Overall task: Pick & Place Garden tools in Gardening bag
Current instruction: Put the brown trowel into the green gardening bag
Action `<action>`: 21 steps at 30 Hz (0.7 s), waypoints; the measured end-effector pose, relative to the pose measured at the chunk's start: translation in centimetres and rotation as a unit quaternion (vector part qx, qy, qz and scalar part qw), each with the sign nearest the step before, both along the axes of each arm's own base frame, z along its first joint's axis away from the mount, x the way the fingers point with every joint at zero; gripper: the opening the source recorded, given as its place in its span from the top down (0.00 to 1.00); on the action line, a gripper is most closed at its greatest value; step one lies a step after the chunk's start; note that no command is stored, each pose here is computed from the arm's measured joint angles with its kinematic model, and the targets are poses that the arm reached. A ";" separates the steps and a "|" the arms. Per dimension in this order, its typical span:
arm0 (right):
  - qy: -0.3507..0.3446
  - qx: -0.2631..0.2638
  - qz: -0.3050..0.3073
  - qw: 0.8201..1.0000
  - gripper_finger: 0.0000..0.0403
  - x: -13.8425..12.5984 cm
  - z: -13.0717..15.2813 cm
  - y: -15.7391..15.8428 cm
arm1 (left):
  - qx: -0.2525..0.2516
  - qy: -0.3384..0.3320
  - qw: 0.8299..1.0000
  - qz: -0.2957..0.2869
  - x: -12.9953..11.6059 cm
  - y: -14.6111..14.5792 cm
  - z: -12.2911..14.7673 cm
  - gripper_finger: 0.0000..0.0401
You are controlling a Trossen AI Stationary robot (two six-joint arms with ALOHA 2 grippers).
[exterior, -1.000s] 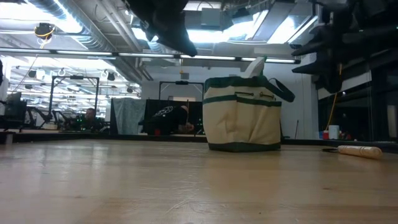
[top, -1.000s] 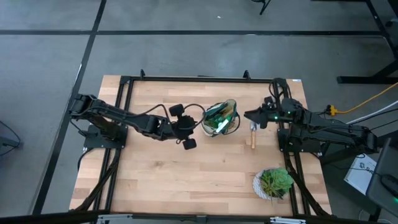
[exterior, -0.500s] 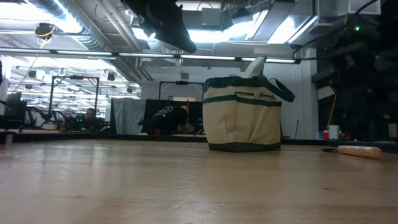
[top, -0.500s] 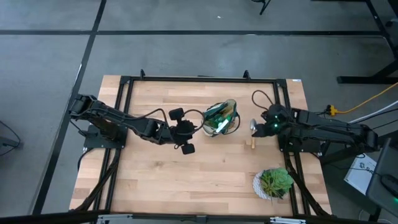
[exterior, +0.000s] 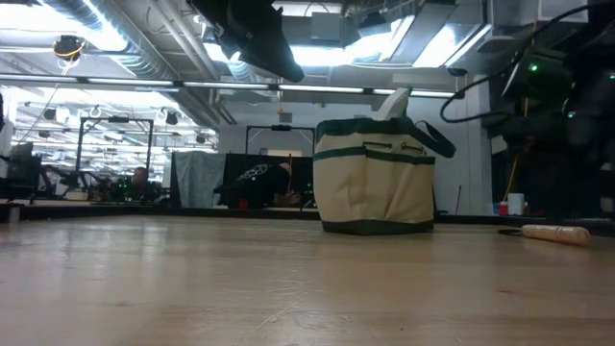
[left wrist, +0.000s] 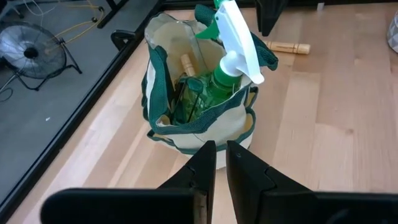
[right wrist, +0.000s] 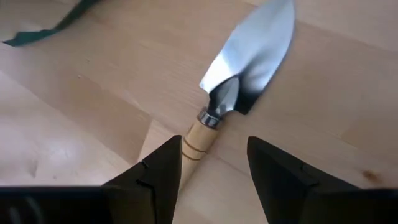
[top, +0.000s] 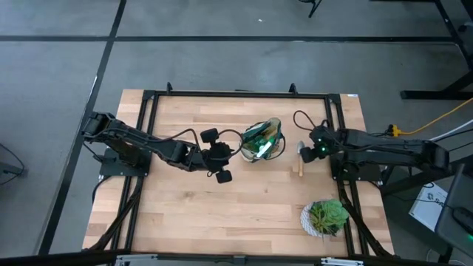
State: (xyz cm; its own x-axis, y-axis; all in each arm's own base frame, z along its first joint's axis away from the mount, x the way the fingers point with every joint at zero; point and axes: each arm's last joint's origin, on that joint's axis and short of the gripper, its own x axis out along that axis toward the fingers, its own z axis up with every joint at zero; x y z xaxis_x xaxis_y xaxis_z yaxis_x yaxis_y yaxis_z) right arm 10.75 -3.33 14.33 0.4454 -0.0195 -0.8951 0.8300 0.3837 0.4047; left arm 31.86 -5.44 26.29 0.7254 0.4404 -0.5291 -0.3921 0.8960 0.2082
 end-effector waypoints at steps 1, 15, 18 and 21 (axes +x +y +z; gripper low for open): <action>0.001 0.002 0.002 1.000 0.54 0.2 -0.1 0.0 | 0.000 0.000 1.000 0.000 0.0 0.0 0.0 0.92; 0.045 0.011 0.031 0.998 0.54 2.1 -1.6 0.1 | 0.000 0.002 1.000 -0.001 0.0 0.0 0.0 0.92; 0.058 0.004 0.042 0.997 0.54 2.4 -1.9 0.2 | 0.000 0.002 1.000 -0.001 0.0 0.0 0.0 0.92; 0.063 -0.015 0.066 0.996 0.54 2.5 -2.0 0.3 | 0.000 0.002 1.000 -0.001 0.0 0.0 0.0 0.92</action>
